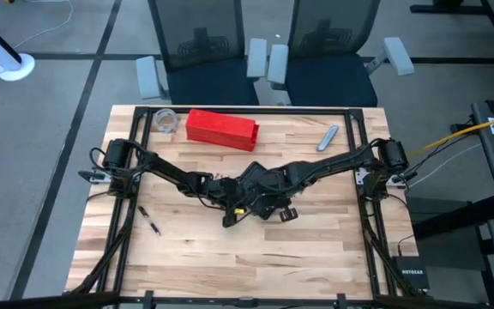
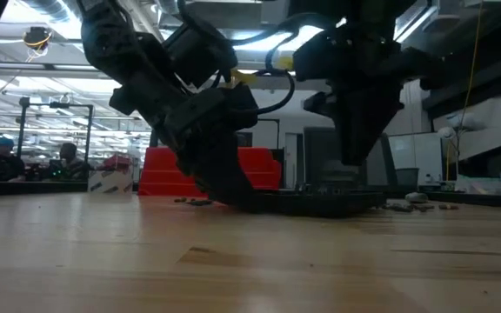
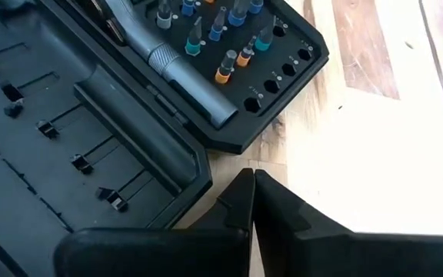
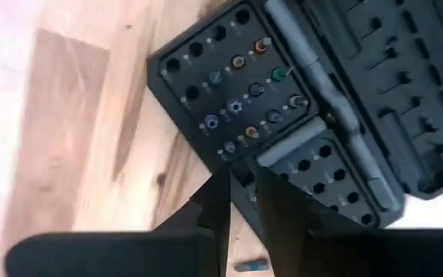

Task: Prefit tool cases
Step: Remove the screwdriver bit from the tool case

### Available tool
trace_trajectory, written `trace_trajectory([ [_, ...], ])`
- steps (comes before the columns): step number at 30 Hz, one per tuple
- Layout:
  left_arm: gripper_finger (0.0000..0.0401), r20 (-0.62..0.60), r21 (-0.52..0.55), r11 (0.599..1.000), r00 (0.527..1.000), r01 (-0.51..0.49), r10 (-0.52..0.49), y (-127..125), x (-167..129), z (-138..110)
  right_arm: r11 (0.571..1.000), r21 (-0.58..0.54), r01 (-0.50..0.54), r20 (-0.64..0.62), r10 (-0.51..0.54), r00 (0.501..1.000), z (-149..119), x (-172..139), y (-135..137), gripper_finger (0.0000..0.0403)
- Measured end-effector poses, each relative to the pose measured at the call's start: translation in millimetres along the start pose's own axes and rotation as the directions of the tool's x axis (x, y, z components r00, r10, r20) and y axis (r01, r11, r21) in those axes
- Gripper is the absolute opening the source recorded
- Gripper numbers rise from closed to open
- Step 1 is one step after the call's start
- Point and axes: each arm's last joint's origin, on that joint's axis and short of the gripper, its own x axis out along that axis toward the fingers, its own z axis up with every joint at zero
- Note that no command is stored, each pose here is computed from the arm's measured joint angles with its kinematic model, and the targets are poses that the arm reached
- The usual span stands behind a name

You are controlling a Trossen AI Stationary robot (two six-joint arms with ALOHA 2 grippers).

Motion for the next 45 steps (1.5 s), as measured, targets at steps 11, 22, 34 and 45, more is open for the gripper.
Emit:
trace_trajectory([
  [11, 0.0, -0.006, -0.024, 1.0, 1.0, -0.001, 0.001, 0.0, -0.3, -0.4, 0.996, 0.043, -0.081, 0.048, 0.079, 0.996, -4.5, 12.5, -2.4, 0.0065],
  [22, 0.0, -0.005, -0.053, 0.998, 1.0, -0.027, 0.027, 1.9, -0.7, -0.3, 0.996, 0.056, -0.066, 0.078, 0.061, 0.995, -5.0, 18.9, -3.2, 0.0065],
  [34, 0.0, -0.004, -0.062, 0.997, 0.999, -0.036, 0.036, 4.7, -1.0, 0.3, 0.994, 0.08, -0.077, 0.045, 0.074, 0.996, -17.2, 32.4, -0.9, 0.0065],
  [45, 0.0, -0.004, -0.062, 0.997, 0.999, -0.037, 0.037, 4.7, -1.0, 0.3, 0.994, 0.096, -0.059, 0.097, 0.05, 0.994, -9.2, 28.1, -2.8, 0.0065],
])
